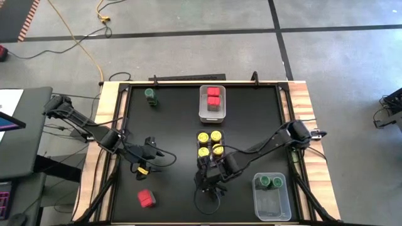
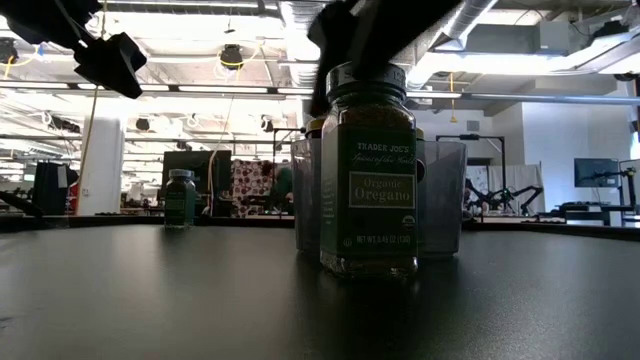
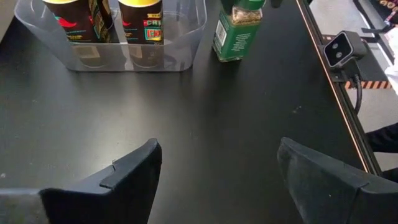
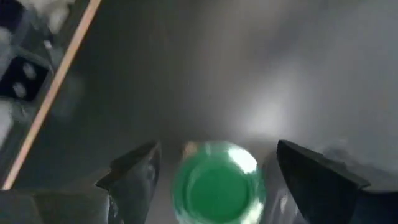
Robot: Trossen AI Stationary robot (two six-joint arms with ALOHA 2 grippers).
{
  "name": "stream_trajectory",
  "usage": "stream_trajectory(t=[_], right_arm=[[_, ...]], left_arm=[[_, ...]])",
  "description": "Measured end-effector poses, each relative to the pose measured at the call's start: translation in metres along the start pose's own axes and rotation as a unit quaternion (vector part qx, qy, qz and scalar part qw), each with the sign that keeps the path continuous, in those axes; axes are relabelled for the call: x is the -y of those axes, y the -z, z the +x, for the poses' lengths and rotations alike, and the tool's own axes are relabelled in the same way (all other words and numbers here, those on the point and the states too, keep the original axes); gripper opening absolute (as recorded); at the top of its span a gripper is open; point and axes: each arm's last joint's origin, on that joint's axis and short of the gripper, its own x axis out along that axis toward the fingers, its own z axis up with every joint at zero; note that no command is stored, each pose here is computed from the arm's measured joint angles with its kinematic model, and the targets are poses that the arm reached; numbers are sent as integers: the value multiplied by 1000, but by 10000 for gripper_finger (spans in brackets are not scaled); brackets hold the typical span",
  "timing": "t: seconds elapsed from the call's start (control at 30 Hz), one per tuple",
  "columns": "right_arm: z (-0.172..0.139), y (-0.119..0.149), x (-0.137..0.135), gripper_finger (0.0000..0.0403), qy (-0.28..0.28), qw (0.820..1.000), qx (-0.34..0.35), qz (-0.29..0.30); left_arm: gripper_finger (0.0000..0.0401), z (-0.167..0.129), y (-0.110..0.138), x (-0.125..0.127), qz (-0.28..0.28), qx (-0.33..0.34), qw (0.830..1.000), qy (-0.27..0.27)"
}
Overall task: Sort spices by type
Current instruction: Put the bottom green seasoning bottle into the transparent bin
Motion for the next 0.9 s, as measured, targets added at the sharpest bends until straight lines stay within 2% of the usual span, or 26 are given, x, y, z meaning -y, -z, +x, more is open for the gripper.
stream_trajectory(t=[0.17, 0.7, 0.9], right_arm=[[0, 7, 0, 348, 0, 999, -38, -1], [0, 8, 2, 348, -6, 999, -42, 2], [22, 13, 5, 346, -12, 998, -63, 11]], left_arm=[[308, 0, 0, 0, 0, 0, 1000, 0], [308, 0, 0, 0, 0, 0, 1000, -1], [308, 0, 0, 0, 0, 0, 1000, -1]])
